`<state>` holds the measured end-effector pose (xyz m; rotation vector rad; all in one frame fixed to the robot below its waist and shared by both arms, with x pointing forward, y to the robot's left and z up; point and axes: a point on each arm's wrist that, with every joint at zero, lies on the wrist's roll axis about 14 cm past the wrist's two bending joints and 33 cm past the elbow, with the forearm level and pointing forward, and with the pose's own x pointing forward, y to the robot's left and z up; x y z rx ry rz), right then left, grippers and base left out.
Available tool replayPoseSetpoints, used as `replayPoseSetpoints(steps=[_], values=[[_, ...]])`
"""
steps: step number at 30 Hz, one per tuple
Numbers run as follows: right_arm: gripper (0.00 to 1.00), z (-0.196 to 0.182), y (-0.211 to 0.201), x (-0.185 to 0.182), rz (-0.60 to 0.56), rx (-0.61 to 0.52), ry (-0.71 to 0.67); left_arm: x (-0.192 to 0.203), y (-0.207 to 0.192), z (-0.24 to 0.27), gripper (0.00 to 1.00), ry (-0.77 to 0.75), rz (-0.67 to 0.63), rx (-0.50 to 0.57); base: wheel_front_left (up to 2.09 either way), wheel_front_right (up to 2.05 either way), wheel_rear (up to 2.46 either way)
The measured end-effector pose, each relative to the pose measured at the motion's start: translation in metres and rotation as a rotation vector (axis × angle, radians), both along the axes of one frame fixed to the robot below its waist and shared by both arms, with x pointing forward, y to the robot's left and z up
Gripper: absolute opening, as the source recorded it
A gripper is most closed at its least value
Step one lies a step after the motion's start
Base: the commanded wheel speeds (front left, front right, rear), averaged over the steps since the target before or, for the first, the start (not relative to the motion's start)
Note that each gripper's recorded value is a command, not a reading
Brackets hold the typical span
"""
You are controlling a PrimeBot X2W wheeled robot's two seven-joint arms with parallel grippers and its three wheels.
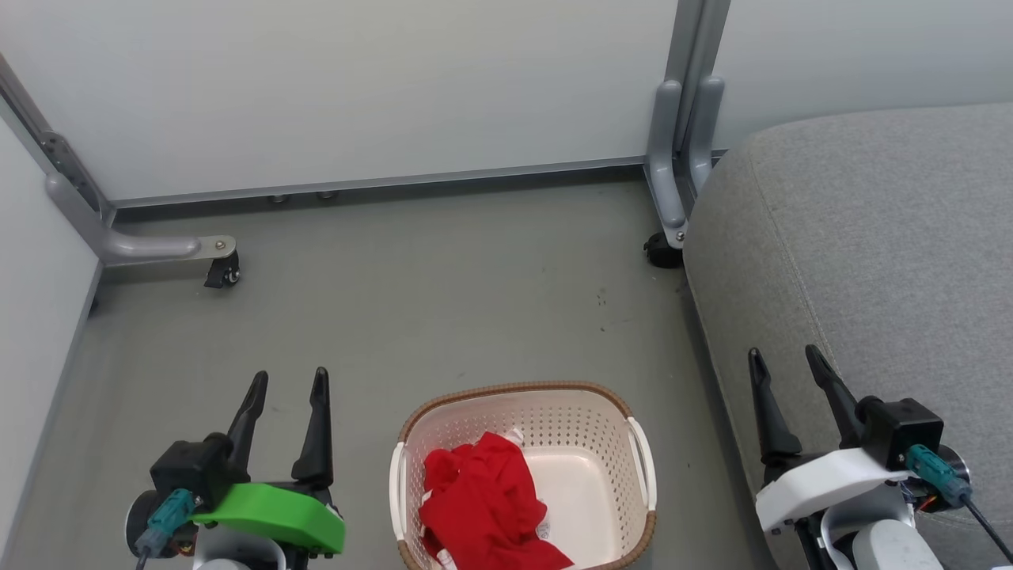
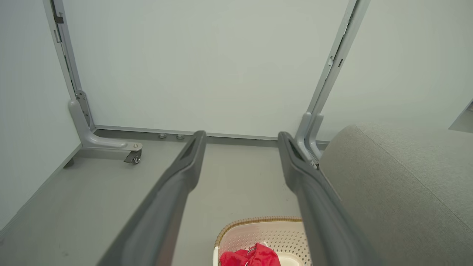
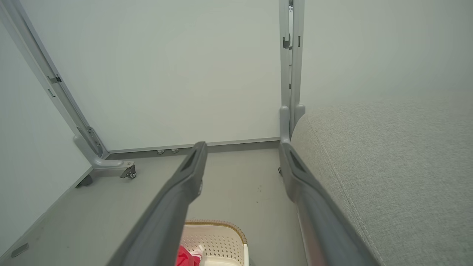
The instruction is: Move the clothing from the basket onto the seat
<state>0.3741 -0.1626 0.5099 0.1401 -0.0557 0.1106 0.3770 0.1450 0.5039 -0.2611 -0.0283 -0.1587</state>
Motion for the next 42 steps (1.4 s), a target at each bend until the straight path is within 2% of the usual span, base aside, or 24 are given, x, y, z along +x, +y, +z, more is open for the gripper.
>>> replayPoseSetpoints(steps=[30, 42], values=[[1.00, 0.000, 0.003, -0.002, 0.014, -0.123, -0.038, -0.006, -0.008, -0.018, 1.00, 0.011, -0.024, 0.126, 0.00, 0.00, 0.00], [1.00, -0.001, 0.004, -0.001, 0.017, -0.118, -0.035, -0.008, -0.005, -0.023, 1.00, 0.025, -0.013, 0.112, 0.00, 0.00, 0.00]])
